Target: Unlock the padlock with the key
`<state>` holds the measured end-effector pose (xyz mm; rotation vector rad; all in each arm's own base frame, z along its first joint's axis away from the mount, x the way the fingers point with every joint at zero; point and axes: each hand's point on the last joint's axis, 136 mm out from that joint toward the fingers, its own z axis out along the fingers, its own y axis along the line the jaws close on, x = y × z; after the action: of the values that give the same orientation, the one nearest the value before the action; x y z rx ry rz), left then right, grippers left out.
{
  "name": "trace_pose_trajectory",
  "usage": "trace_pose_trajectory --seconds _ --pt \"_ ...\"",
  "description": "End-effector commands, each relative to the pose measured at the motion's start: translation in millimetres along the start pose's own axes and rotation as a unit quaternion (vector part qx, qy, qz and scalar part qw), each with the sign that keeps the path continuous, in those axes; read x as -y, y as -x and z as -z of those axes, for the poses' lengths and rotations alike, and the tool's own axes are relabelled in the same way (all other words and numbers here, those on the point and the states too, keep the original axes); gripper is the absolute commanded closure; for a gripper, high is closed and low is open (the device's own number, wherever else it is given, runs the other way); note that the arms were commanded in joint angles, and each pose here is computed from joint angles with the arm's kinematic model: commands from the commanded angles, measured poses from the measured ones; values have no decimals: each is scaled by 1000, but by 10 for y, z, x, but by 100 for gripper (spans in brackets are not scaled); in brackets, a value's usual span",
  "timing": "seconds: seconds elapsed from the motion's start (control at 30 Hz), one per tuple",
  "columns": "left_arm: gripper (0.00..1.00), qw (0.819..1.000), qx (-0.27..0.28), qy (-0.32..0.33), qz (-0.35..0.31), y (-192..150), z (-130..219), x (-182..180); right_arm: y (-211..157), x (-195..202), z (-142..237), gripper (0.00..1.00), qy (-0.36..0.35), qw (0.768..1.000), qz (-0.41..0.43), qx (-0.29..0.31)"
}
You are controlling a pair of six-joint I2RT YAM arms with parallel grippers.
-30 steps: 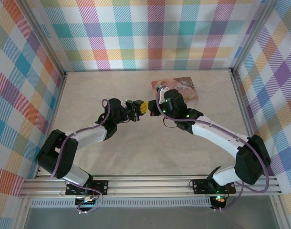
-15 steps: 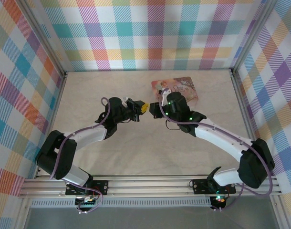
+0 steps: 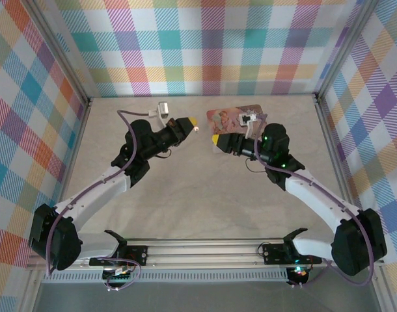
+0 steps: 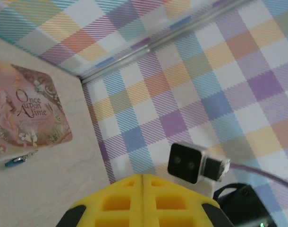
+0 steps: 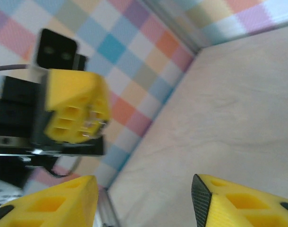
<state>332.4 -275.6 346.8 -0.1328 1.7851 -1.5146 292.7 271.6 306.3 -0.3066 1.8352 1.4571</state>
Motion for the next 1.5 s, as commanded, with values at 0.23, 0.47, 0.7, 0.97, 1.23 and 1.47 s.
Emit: trace_pose_trajectory --seconds 0.23,0.47,0.7,0.97,1.23,1.47 --pt "100 994 -1 -77 -82 -49 -5 424 189 -492 -106 48 127 992 0 3" --pt "100 994 -3 -74 -76 -77 -19 411 212 -551 -183 51 146 989 -7 3" --pt "100 995 -2 -64 -71 -82 -33 350 226 -611 -235 54 162 987 -8 1" --pt "100 996 -4 -60 -66 -89 -44 323 225 -592 -278 65 160 987 -16 -5" --pt "100 996 -4 -58 -64 -87 -54 311 223 -598 -316 73 162 986 -21 -9" --pt "100 997 -1 -54 -62 -82 -51 294 174 -570 -360 76 162 986 -31 -17"
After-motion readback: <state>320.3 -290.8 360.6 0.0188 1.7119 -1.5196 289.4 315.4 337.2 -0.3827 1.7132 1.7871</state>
